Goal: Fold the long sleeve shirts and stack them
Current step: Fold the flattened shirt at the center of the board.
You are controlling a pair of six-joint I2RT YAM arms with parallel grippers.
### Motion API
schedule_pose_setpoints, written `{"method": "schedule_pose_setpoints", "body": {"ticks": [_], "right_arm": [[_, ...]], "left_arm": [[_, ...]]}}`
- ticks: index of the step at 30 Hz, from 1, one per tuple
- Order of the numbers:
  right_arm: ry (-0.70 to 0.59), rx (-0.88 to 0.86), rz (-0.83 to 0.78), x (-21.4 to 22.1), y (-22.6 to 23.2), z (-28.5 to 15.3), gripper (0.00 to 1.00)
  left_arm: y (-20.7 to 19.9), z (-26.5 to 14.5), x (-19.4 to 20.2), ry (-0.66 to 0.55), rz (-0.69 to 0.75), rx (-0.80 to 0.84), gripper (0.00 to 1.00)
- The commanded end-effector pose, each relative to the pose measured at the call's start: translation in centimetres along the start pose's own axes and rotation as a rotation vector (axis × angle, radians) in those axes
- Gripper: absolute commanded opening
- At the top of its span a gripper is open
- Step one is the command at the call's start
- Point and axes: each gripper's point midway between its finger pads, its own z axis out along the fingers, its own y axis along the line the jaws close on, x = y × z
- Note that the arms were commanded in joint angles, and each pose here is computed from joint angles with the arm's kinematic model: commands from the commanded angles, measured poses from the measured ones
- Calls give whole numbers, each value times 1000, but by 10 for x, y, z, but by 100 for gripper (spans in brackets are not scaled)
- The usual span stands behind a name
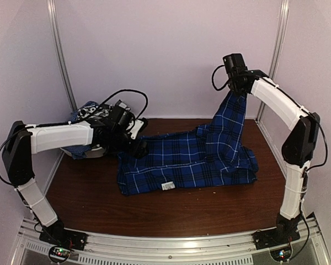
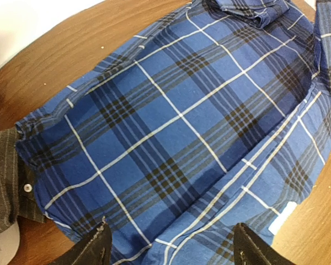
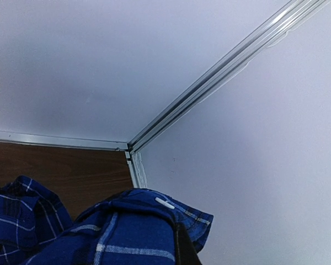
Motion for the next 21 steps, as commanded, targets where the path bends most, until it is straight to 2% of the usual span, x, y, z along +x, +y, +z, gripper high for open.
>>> {"method": "schedule_pose_setpoints", "body": {"ticks": [1, 5, 12, 21], "right_arm": [[-61, 68, 44, -27, -15, -9, 3], [-49, 84, 22, -23, -9, -8, 3], [-103, 74, 16, -35, 1, -31, 3], [-38, 14, -70, 7, 37, -54, 1]], "left_arm": [[-15, -2, -20, -83, -53, 80, 77], [-17, -3, -20, -83, -63, 87, 77], [-34, 3, -7, -68, -64, 129, 77], [-40, 8, 11, -45, -78, 130, 78]]}}
